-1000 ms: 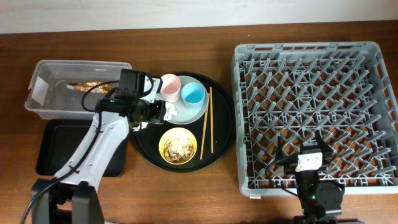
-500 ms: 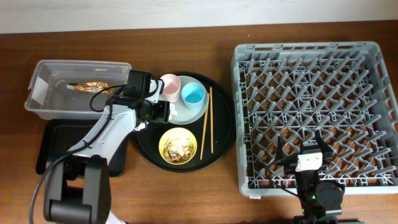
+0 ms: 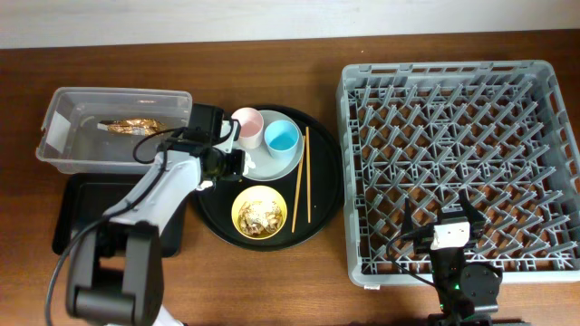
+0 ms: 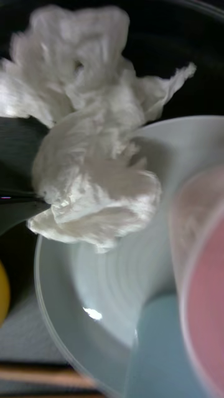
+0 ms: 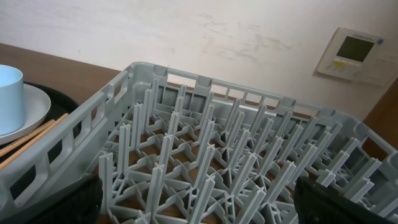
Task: Sort waste into correct bins and load items into the dishwasher rack
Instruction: 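Move the left gripper over the crumpled white tissue and grasp it, then carry the tissue with the left gripper and release it into the clear bin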
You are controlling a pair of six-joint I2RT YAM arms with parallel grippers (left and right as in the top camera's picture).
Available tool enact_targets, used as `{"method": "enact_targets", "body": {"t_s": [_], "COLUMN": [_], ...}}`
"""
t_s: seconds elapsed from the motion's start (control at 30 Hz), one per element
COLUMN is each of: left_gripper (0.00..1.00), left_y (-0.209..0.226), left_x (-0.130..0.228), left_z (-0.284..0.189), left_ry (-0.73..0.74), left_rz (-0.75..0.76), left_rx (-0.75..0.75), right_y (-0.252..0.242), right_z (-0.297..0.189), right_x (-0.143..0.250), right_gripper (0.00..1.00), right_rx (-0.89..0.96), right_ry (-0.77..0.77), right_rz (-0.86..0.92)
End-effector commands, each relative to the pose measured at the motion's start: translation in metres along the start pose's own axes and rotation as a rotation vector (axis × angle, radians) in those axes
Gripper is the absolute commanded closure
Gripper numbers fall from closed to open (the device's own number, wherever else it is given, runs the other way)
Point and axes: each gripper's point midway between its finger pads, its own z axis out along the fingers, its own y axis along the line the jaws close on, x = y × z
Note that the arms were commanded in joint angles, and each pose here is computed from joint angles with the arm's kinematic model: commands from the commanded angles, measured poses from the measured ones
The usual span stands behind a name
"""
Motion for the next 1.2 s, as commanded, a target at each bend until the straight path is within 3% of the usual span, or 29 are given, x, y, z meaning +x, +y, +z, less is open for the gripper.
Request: {"method": "enact_targets", "body": {"t_s": [0.0, 0.13, 0.27, 0.47, 0.5, 0.53, 0.67, 0.73, 0.87, 1.03, 1.17], "left_gripper": [1.00, 1.00, 1.00, 0.98, 0.73, 0.61, 0.53, 0.35, 0.09, 0.08, 0.08], "left_y": [-0.006, 0.001, 0.017, 0.019, 0.019, 0.019, 0.019, 0.019, 0.018, 0.021, 0.023], "left_x": [-0.023, -0.010, 0.012, 0.014, 0.014, 0.014, 0.011, 0.011, 0.010, 0.025, 0.021], "left_z": [-0.053, -0.089, -0.085, -0.082, -0.082, -0.082, -0.082, -0.082, -0.076, -0.035, -0.018], "left_ry": [-0.124, -0.130, -0.034, -0.022, -0.021, -0.021, -0.033, -0.033, -0.018, 0.073, 0.080], "left_rz": [0.029, 0.025, 0.018, 0.016, 0.017, 0.017, 0.017, 0.027, 0.250, 0.500, 0.595], "left_rx": [0.002, -0.069, -0.151, -0.165, -0.165, -0.165, -0.164, -0.164, -0.162, -0.149, -0.146], "right_y": [0.002, 0.002, 0.002, 0.002, 0.002, 0.002, 0.002, 0.002, 0.002, 0.002, 0.002], "right_z": [0.000, 0.000, 0.000, 0.000, 0.000, 0.000, 0.000, 0.000, 0.000, 0.000, 0.000], "right_x": [0.002, 0.002, 0.002, 0.002, 0.002, 0.002, 0.002, 0.002, 0.002, 0.002, 0.002], "right_gripper": [0.02, 0.02, 0.02, 0.02, 0.02, 0.02, 0.02, 0.02, 0.02, 0.01, 0.02], "right_rx": [-0.008, -0.008, -0.008, -0.008, -0.008, -0.008, -0.008, -0.008, -0.008, -0.008, -0.008], "right_ry": [0.004, 0.004, 0.004, 0.004, 0.004, 0.004, 0.004, 0.004, 0.004, 0.004, 0.004], "right_rz": [-0.007, -0.007, -0.007, -0.007, -0.007, -0.007, -0.007, -0.007, -0.007, -0.007, -0.007]}}
